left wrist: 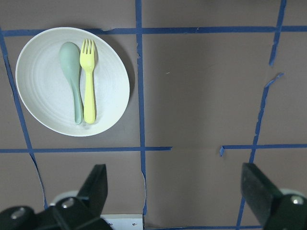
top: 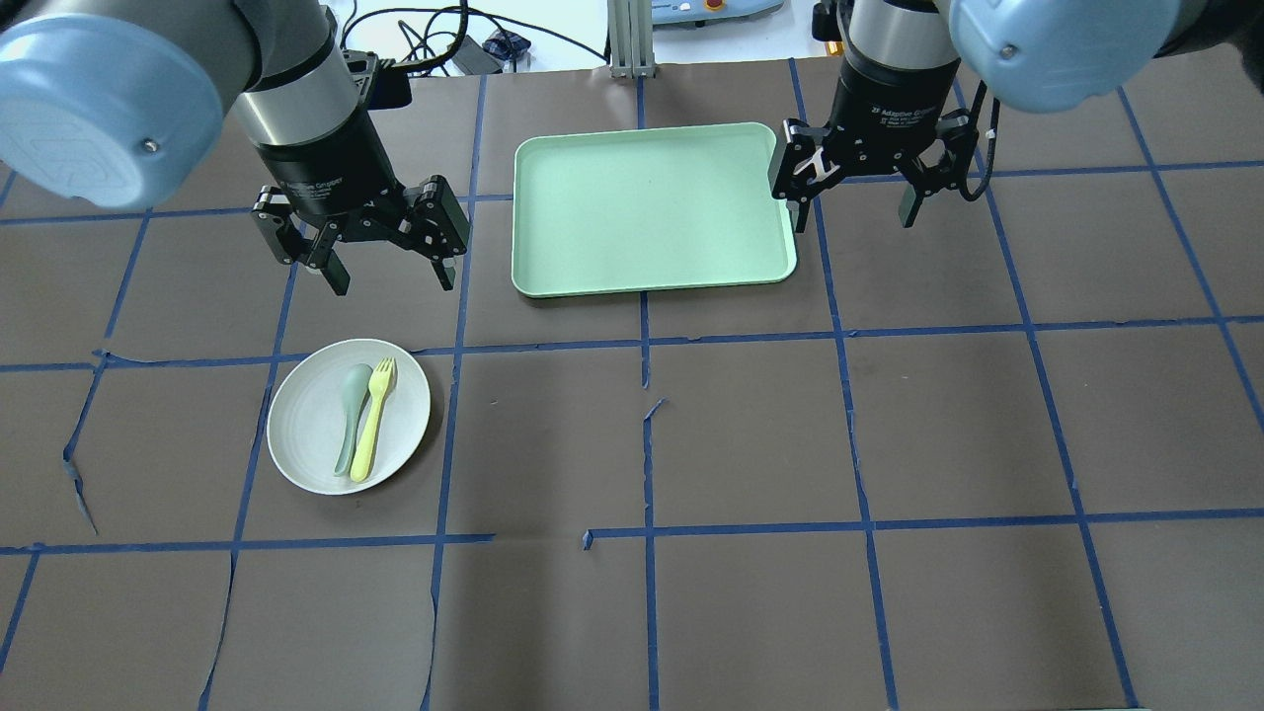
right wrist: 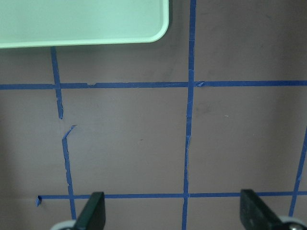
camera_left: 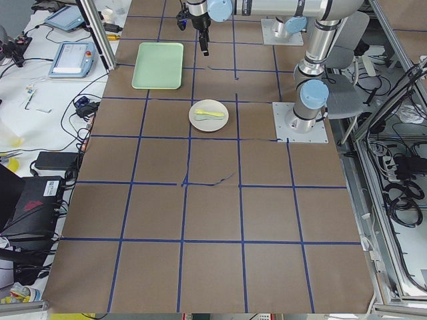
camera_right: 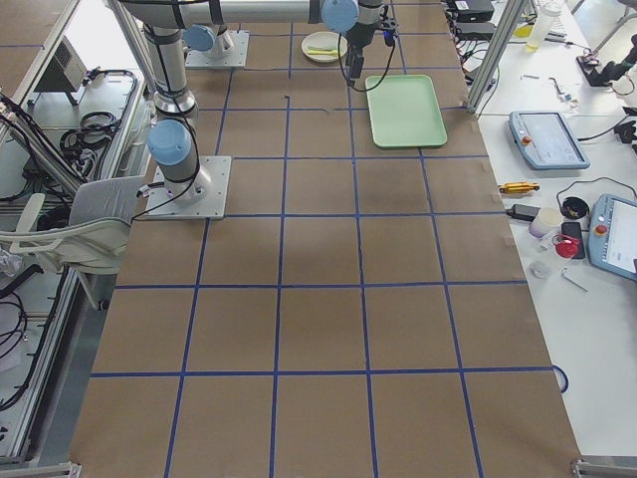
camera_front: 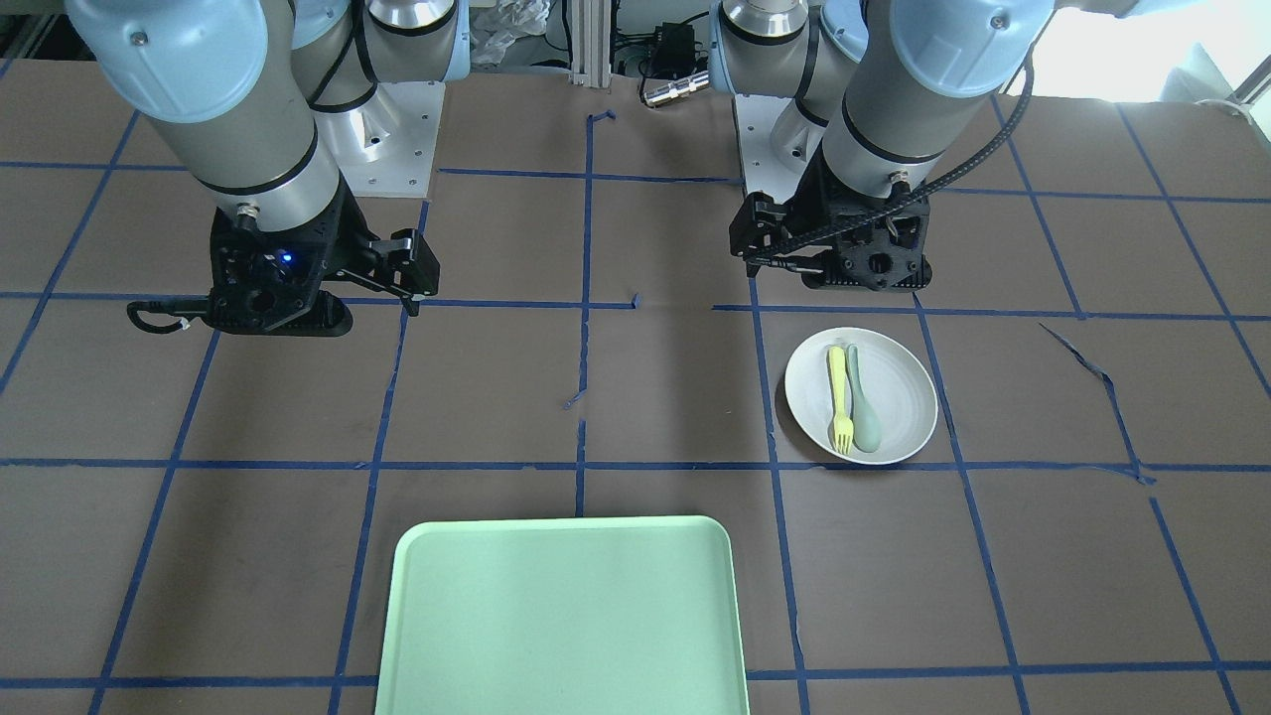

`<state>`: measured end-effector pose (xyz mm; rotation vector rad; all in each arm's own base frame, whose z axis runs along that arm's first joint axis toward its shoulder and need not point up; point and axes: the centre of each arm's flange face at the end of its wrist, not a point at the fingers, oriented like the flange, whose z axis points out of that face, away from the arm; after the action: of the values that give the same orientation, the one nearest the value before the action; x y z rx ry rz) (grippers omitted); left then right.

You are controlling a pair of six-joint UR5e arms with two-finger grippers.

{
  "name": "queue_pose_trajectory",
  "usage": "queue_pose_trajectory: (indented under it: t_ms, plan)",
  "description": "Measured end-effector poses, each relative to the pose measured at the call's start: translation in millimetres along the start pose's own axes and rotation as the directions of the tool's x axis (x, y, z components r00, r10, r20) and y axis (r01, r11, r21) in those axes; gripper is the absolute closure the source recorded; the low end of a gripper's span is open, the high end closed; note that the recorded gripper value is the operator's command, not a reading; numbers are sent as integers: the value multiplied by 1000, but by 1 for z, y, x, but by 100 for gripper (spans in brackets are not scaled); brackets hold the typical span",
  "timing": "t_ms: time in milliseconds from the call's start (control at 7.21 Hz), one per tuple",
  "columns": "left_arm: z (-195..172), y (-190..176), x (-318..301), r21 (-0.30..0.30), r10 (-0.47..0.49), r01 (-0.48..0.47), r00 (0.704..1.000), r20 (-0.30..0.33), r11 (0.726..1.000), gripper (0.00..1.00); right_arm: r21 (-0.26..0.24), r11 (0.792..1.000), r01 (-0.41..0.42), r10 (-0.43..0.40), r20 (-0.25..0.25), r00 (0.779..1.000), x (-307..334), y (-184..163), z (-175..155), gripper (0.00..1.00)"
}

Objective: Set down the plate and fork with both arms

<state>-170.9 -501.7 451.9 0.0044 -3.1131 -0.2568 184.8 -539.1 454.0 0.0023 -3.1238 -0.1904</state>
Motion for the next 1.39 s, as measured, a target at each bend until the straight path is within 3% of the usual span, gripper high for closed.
queue_pose_trajectory:
  t_ms: [970, 1386]
  plan:
    - [7, -9, -2, -6, -10, 10, 1000, 9, 1000, 0, 13, 1000, -9, 10, -8, 1000, 1, -1, -2, 0]
    - [3, -31, -85, 23, -25, 25, 1000, -18, 999, 0, 10, 1000, -10, 10, -4, 1000, 0, -3, 1, 0]
